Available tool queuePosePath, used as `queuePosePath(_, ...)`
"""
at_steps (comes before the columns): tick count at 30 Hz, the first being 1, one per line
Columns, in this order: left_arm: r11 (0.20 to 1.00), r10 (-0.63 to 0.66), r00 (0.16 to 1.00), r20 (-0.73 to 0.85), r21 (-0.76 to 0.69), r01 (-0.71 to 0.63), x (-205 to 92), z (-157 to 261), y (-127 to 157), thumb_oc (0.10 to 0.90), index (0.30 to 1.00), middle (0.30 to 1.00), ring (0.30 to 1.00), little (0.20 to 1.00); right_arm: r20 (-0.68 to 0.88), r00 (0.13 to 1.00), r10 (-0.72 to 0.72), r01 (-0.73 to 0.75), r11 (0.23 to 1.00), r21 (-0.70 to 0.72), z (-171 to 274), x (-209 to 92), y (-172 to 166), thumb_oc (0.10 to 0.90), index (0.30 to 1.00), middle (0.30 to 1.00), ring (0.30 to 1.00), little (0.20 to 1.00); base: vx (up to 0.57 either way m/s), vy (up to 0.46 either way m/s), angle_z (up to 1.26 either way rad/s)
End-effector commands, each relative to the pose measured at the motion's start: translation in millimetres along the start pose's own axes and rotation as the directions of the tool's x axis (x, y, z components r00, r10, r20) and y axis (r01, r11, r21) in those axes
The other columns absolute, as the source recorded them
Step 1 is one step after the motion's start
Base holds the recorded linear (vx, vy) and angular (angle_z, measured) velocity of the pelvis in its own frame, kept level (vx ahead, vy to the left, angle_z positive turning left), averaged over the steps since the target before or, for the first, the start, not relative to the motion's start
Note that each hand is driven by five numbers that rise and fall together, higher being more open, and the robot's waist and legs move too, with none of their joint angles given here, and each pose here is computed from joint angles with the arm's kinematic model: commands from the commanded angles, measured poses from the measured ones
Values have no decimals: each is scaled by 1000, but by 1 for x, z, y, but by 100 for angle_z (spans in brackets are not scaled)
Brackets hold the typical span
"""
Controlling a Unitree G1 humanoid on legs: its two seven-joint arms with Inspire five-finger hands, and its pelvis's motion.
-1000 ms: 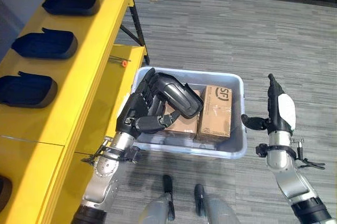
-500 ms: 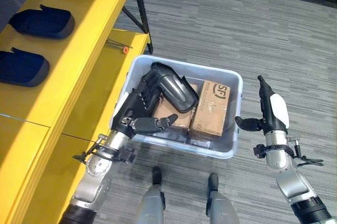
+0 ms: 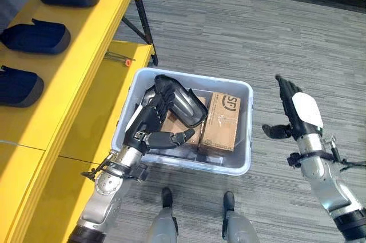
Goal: Move parts from the plastic box to the shelf.
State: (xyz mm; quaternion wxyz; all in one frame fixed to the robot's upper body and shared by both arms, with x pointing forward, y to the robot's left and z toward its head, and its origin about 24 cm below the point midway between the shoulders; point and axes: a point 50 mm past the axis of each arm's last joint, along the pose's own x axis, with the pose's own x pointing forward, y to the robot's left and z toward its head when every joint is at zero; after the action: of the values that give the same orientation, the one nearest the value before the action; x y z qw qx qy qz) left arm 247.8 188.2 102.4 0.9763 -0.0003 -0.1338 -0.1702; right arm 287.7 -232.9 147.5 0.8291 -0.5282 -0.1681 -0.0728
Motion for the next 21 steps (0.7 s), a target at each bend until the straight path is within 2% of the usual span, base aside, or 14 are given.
queuePosePath(1,999,-41,968,247,5,41,10,51,-1,900,1000,1000,1000,1000,344,912,-222,244,970,-22,64,31,-62,900,1000,1000,1000,1000,-53,-51,16)
queuePosePath(6,1000,-27,948,317,15,24,14,63,1,900,1000,1000,1000,1000,515,833,-204,258,965,-35,104,40,-73,900,1000,1000,1000,1000,-94,-36,15)
queuePosePath(9,999,-34,933,359,30,25,16,70,0,900,1000,1000,1000,1000,642,743,-189,281,959,-43,128,37,-73,900,1000,1000,1000,1000,-102,-90,12)
queuePosePath(14,999,-45,902,429,39,31,18,82,-2,900,1000,1000,1000,1000,743,645,-177,331,941,-63,148,36,-76,900,1000,1000,1000,1000,-107,-80,8)
queuePosePath(21,993,-16,911,412,114,-34,12,84,7,900,1000,1000,1000,1000,747,653,-124,346,926,-149,152,47,-77,900,1000,1000,1000,1000,-91,-94,10)
